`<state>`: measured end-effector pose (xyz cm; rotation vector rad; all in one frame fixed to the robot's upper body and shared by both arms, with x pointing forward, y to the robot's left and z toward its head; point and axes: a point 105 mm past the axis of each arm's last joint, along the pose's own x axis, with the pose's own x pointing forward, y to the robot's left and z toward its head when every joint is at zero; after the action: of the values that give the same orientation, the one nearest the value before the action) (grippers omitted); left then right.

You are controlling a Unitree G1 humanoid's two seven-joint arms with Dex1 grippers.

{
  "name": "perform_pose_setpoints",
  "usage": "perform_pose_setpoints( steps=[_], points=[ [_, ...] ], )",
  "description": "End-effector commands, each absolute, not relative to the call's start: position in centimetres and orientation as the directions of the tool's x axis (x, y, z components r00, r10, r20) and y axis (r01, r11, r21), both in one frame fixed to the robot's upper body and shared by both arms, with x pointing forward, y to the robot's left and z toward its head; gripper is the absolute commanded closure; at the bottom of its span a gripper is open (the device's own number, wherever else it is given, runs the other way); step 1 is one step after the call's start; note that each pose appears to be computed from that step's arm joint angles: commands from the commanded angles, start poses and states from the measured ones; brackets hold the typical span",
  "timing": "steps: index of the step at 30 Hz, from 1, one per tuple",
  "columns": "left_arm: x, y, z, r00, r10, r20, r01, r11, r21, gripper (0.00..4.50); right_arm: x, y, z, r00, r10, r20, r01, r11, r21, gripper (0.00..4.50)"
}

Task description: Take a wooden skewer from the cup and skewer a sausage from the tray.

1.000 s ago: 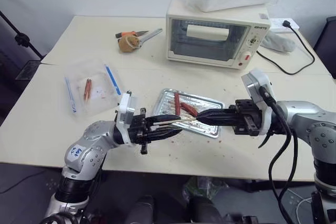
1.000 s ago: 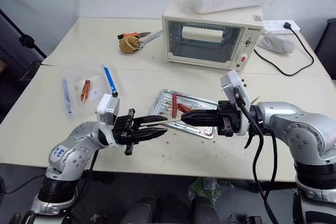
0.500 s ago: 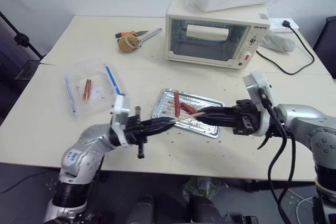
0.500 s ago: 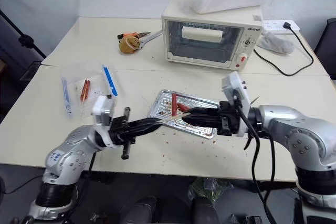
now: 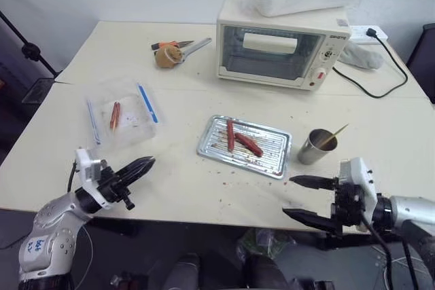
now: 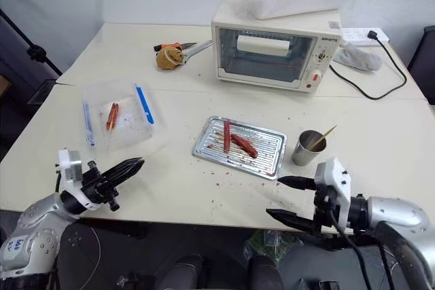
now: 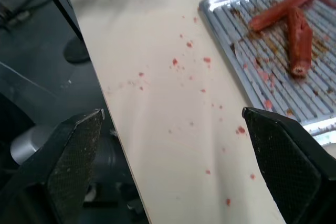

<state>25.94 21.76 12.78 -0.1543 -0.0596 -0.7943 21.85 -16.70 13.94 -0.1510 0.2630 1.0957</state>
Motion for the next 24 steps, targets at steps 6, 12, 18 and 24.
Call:
perform_pose_setpoints(
  steps=[6, 12, 18, 24],
  points=[
    [26.4, 21.8, 13.5, 0.72, -0.679, 0.146, 0.692, 0.717, -0.078, 4.5, 28.7, -12.4, 15.9, 0.571, 0.761, -0.307, -0.821, 0.533, -0.204, 0.05],
    [26.8, 20.7, 14.0, 0.699, -0.696, 0.163, 0.712, 0.699, -0.068, 4.5, 32.9, -10.2, 14.9, 0.667, 0.66, -0.345, -0.745, 0.599, -0.293, 0.05],
    [26.8, 19.7, 14.5, 0.672, -0.719, 0.177, 0.736, 0.674, -0.057, 4.5, 35.2, -10.0, 14.5, 0.706, 0.601, -0.375, -0.706, 0.635, -0.314, 0.05],
    [26.7, 19.4, 15.0, 0.665, -0.723, 0.186, 0.741, 0.67, -0.047, 4.5, 34.8, -10.3, 13.5, 0.69, 0.588, -0.422, -0.719, 0.625, -0.304, 0.05]
  ],
)
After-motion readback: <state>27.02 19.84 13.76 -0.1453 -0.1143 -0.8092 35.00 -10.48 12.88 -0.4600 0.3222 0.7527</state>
